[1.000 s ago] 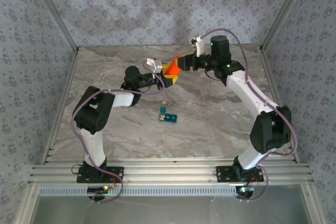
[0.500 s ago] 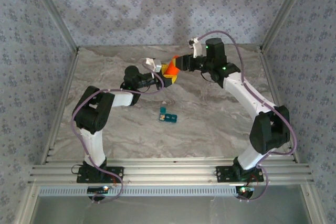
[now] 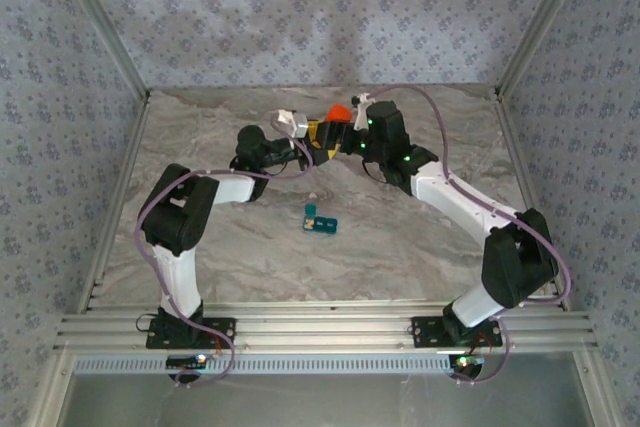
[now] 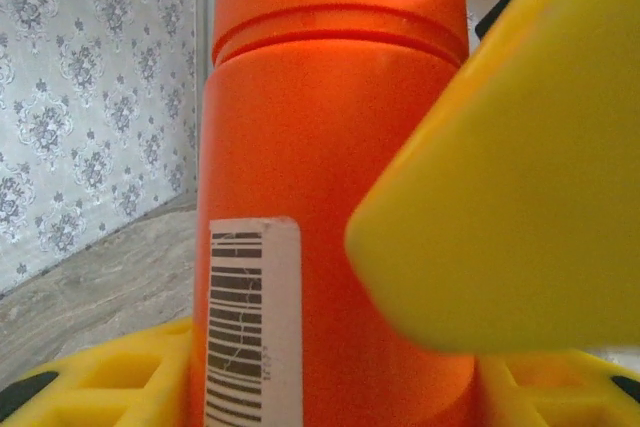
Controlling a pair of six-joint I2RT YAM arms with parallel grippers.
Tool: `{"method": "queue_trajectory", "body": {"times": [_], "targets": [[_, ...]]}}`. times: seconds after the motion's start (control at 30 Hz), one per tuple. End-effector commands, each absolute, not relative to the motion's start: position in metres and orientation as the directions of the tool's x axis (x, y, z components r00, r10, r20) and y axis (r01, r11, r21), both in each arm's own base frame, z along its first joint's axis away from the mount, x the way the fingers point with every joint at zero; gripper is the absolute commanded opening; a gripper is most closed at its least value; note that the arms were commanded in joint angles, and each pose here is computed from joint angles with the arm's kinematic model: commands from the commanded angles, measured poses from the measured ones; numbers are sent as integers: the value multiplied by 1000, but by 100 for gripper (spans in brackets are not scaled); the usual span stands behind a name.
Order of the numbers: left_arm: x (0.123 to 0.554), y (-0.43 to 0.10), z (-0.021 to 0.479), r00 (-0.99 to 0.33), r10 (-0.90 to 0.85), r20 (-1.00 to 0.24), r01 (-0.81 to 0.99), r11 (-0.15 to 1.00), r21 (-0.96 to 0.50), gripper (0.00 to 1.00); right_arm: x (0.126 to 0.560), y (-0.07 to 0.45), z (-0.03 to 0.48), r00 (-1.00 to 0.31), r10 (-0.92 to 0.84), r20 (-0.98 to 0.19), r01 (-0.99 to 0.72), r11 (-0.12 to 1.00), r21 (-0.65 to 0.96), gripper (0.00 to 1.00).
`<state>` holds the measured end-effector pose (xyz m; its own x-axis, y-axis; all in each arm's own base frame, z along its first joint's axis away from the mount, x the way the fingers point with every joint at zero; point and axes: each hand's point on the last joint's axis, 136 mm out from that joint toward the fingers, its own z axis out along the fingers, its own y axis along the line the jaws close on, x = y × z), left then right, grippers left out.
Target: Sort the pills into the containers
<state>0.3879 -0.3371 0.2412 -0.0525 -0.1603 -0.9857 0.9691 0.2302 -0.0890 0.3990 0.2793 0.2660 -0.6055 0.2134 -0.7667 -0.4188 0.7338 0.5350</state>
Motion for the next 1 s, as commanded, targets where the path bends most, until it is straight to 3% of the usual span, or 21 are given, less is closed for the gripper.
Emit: {"method": "queue_trajectory", "body": {"times": [0.0, 0.17, 0.33, 0.97], "targets": [[384, -336, 271, 34, -211, -977, 974, 224, -14, 0, 382, 270, 325, -478, 178, -860, -586, 664, 464, 86], [383, -335, 271, 34, -214, -976, 975, 223, -15, 0, 377, 250, 334, -399, 105, -911, -673, 642, 368, 87], [382, -335, 271, 35, -213, -976, 975, 222, -14, 0, 399, 235, 334, -418, 93, -903, -674, 635, 377, 86], [383, -335, 270, 30, -213, -977, 975, 222, -18, 0, 411, 269, 313, -491, -1, -871, -718, 568, 403, 73]]}}
